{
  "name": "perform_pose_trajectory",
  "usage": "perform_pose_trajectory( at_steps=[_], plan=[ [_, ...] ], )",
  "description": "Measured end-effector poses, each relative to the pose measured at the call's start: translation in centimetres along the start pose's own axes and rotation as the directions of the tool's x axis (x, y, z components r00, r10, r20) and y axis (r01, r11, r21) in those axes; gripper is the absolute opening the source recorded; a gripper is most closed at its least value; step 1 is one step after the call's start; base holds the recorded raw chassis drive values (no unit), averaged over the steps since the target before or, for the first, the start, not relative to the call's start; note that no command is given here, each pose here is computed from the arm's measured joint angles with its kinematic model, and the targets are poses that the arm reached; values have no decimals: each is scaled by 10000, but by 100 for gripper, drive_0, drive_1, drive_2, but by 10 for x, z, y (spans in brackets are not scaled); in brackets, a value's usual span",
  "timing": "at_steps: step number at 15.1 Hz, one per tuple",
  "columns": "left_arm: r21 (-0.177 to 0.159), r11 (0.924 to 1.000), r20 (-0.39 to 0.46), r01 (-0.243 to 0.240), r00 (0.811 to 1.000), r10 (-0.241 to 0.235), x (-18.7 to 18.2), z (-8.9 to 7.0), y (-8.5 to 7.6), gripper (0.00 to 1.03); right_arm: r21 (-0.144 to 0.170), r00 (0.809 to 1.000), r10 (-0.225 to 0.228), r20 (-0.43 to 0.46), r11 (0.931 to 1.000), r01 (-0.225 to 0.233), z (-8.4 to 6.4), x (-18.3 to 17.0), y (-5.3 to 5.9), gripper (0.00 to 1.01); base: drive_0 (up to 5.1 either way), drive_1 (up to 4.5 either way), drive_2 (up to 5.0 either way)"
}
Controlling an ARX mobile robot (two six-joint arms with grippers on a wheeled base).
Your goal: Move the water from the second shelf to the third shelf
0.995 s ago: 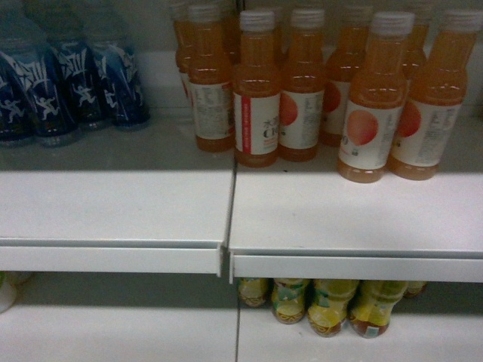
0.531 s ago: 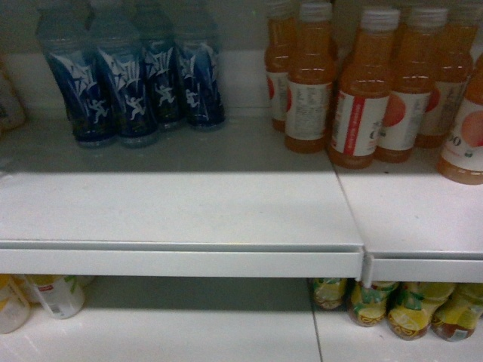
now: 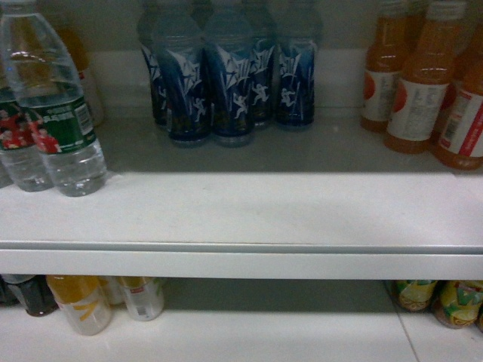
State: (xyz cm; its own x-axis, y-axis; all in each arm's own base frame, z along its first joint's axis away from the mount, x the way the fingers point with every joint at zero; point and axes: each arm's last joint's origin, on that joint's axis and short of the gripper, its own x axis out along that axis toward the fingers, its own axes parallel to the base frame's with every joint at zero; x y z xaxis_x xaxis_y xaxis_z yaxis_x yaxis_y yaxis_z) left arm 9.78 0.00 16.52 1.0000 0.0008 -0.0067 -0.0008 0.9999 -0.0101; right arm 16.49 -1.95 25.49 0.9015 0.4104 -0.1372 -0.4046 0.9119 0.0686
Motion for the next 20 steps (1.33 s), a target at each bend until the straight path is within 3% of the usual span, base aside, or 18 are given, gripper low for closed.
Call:
perform_pose_trajectory(
  at_steps=[20],
  plan=[
    [0,10000,-42,-27,10000,27,0,0,0,98,-48,9999,135,59,9999,-135,1,0,1,39,-468,231,231]
  ],
)
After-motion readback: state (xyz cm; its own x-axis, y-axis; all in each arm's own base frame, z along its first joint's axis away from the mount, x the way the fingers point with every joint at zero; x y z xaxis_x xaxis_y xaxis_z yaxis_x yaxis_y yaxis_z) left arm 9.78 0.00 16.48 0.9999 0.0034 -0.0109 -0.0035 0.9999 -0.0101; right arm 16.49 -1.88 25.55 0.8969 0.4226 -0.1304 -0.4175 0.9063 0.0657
